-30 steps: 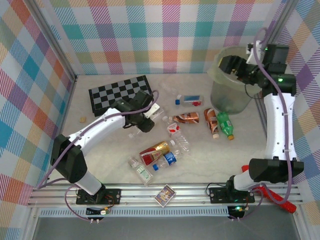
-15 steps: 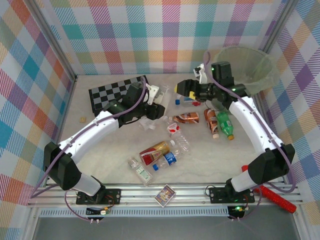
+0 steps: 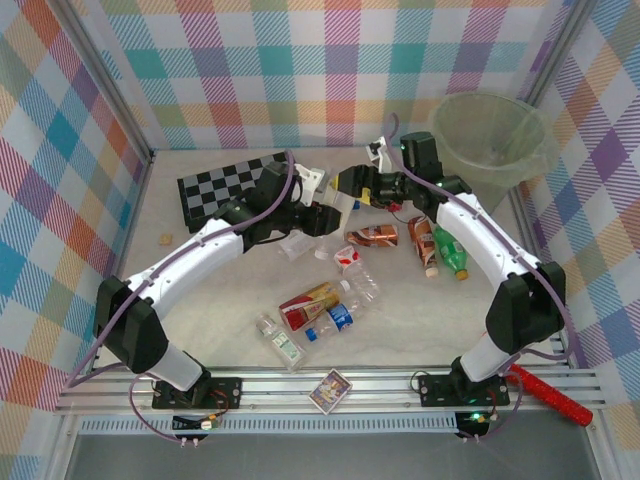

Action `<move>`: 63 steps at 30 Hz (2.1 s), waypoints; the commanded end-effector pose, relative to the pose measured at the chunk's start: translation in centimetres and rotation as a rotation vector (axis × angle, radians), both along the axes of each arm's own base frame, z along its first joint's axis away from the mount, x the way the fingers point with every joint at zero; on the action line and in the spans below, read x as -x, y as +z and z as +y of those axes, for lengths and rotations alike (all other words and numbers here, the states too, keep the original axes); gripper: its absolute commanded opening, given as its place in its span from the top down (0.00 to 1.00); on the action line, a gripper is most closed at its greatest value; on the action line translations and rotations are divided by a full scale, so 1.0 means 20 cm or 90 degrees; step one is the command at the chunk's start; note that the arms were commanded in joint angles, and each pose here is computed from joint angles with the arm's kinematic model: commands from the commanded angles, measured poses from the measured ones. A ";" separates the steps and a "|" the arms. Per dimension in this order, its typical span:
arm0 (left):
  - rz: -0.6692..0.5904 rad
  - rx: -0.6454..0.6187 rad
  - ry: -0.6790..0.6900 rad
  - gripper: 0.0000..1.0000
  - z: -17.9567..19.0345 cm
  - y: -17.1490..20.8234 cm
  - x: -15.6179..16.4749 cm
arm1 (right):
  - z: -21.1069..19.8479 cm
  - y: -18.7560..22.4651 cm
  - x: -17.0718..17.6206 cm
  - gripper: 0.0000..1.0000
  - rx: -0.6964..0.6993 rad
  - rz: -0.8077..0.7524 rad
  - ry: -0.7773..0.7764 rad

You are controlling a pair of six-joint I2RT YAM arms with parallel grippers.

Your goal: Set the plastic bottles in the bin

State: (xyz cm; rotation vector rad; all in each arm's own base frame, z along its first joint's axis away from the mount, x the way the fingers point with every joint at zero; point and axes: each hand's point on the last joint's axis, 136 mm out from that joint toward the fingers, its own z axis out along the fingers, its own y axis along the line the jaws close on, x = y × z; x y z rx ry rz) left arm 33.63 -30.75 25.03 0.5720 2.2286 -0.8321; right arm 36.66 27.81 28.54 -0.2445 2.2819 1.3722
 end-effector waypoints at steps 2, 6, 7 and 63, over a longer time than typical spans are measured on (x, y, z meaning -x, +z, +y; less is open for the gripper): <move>-0.019 0.035 -0.022 0.56 -0.04 0.07 0.00 | 0.02 0.00 -0.03 0.34 -0.011 -0.007 -0.006; -0.017 0.034 -0.021 0.54 -0.04 0.06 -0.01 | 0.01 -0.01 -0.04 0.38 0.007 -0.013 -0.018; -0.018 0.033 -0.020 0.51 -0.04 0.06 -0.01 | 0.00 -0.01 -0.05 0.40 0.012 -0.015 -0.020; 0.076 -0.263 -0.057 0.06 0.31 -0.30 0.22 | -1.61 0.15 -0.83 0.53 0.507 -0.122 -0.401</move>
